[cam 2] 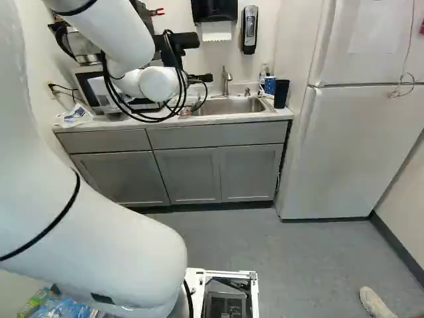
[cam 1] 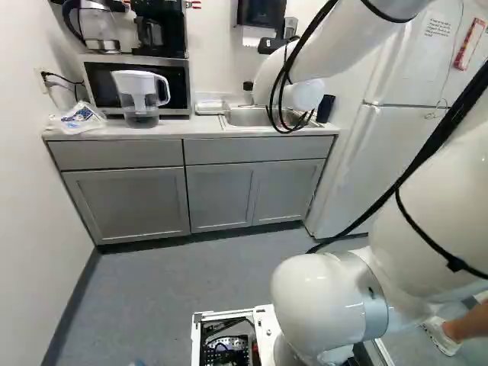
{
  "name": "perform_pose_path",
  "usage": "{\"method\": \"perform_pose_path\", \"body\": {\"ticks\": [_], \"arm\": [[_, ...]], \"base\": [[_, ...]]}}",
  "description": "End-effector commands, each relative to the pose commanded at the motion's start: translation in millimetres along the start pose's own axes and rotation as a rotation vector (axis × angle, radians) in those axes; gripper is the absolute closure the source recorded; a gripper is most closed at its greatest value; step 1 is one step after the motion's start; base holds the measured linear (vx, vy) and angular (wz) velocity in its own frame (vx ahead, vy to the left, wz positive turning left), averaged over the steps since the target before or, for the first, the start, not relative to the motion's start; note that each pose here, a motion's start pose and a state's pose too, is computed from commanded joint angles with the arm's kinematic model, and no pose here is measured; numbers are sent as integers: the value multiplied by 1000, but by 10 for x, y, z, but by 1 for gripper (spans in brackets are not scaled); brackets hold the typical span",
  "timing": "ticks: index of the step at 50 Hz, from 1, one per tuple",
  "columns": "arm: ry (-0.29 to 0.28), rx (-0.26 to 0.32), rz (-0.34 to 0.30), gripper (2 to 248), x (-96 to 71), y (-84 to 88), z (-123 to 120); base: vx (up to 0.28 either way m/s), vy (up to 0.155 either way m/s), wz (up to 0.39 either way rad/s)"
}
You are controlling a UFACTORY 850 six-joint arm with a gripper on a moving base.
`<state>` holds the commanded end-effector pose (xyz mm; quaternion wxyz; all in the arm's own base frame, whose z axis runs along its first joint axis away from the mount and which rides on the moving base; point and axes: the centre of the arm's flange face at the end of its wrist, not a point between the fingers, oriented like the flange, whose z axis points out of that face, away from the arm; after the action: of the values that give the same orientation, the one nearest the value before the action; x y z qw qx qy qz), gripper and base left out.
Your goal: Rinse the cup and place it in the tray
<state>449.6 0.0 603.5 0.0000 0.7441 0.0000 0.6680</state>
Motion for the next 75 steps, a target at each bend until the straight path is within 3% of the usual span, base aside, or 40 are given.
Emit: {"method": "perform_pose_path", "body": {"ticks": [47, 65, 75], "arm": [[-21, 0, 0, 3, 424, 0, 93], [-1, 0, 0, 3, 611, 0, 112], [-1, 0, 0, 3, 611, 0, 112]], "base": [[0, 0, 0], [0, 0, 0], [0, 0, 0]]}}
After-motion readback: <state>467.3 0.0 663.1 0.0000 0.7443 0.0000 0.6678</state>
